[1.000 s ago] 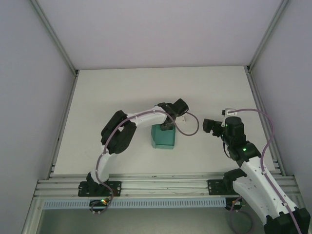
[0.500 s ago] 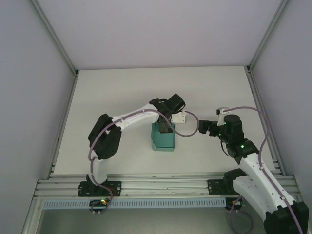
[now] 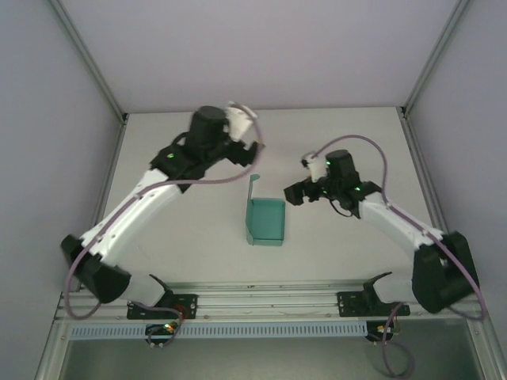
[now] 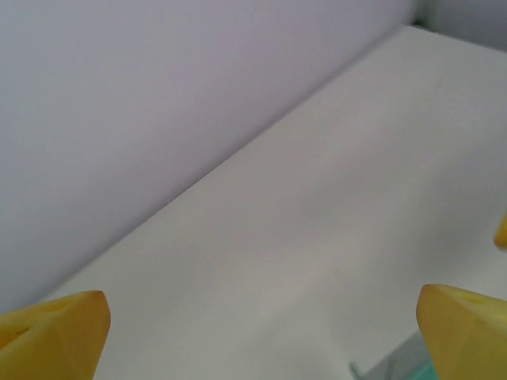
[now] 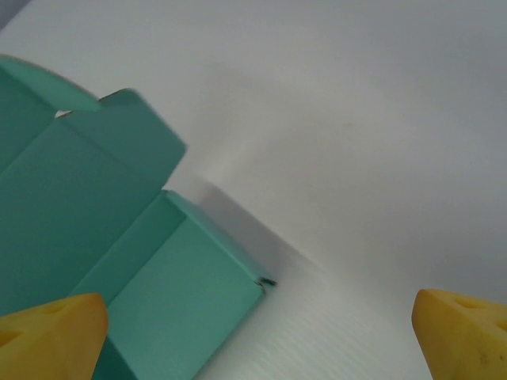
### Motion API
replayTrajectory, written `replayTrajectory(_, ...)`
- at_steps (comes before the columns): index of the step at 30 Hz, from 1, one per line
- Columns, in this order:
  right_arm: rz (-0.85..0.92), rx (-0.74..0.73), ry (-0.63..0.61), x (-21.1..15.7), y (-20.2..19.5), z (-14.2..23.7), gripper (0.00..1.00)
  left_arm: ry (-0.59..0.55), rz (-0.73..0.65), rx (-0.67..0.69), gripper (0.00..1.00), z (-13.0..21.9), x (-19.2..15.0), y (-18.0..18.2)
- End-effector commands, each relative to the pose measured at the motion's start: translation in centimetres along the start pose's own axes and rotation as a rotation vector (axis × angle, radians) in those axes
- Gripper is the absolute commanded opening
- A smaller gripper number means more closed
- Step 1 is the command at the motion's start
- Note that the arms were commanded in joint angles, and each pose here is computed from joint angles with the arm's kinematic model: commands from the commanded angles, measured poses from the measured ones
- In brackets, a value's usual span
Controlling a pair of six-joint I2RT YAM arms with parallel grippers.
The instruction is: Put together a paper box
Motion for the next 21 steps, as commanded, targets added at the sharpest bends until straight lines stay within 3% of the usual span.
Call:
replayTrajectory(1, 0.122, 0.106, 0.123, -1.1, 2.0, -3.2, 1.00, 0.094, 0.349, 0.101, 1.00, -0.1, -6.3, 3.7)
replayTrajectory(5, 0.093, 0.220, 0.168, -1.3, 2.5, -6.3, 0.95, 0.172, 0.526, 0.146, 1.00, 1.2, -14.0, 5.3)
replayTrajectory(9, 0.089, 0.228, 0.235, -2.1, 2.1, -8.9, 0.85, 0.174, 0.601, 0.154, 1.00, 2.9, -18.5, 5.1)
replayTrajectory(15, 0.071, 0.239, 0.292, -4.2, 2.6, -11.0, 0.76, 0.172, 0.569, 0.220, 1.00, 5.2, -19.5, 5.8)
replayTrajectory(19, 0.012, 0.199, 0.305, -4.8, 1.9, -11.8, 0.58, 0.174, 0.568, 0.237, 1.00, 5.3, -19.5, 6.0)
replayTrajectory(21, -0.017, 0.147, 0.303, -4.9, 1.4, -11.7, 0.40, 0.181, 0.574, 0.238, 1.00, 5.2, -19.6, 6.0)
Point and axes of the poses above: each hand's point on the last joint's axis, 136 mm out from that joint toward the fingers, its own z axis back along the fingers, its own y axis along the line the jaws close on, x = y × z, the point moved 3 cm from there along z, back along the fingers, and after that the axes turned 2 degrees about z, right-handed, at the moved point
